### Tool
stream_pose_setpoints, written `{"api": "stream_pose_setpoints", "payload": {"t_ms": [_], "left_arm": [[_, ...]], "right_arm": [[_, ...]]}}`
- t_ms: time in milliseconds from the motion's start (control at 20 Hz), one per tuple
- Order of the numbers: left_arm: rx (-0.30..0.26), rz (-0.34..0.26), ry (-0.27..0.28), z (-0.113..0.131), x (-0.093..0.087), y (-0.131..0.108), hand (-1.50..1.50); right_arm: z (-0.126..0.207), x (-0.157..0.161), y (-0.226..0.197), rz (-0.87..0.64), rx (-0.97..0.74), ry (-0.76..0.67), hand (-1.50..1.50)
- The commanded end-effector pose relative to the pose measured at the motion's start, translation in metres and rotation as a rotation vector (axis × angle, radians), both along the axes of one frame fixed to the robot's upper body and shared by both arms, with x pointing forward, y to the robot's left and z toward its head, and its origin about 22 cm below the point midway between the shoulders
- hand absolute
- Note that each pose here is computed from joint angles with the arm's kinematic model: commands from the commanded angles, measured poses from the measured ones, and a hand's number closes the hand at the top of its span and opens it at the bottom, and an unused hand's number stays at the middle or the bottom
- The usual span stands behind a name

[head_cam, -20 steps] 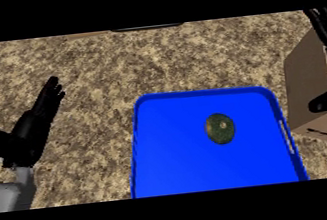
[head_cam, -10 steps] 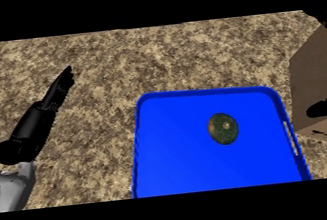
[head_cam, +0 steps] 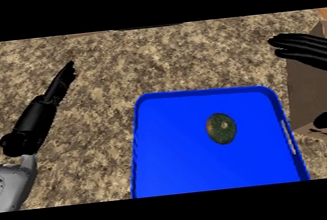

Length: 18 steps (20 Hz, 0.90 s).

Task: Pick the squash from the tray and place it in the cardboard box

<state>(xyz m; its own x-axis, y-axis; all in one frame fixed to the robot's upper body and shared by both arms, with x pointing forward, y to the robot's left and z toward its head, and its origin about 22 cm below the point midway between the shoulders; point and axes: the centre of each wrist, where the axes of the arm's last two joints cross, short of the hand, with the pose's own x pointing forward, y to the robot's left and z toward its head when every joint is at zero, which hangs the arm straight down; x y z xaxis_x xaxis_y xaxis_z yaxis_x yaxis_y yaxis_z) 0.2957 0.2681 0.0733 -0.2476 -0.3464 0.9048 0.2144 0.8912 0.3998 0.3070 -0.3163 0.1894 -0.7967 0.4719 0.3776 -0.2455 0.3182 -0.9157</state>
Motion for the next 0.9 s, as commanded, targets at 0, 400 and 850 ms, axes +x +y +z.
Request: {"api": "stream_pose_setpoints", "payload": {"t_ms": [0,400,850], "left_arm": [[0.007,-0.004,0.001,-0.001,-0.011,0.007,0.00],[-0.004,0.000,0.003,-0.004,0.000,0.018,0.00],[-0.013,0.006,-0.001,-0.017,-0.003,-0.005,0.00]], "right_arm": [[0.010,-0.021,0.035,0.028,-0.221,-0.027,-1.50],[0.014,-0.059,0.093,-0.029,-0.456,-0.073,-1.50],[-0.003,-0.083,0.124,-0.124,-0.570,0.024,-1.50]]}}
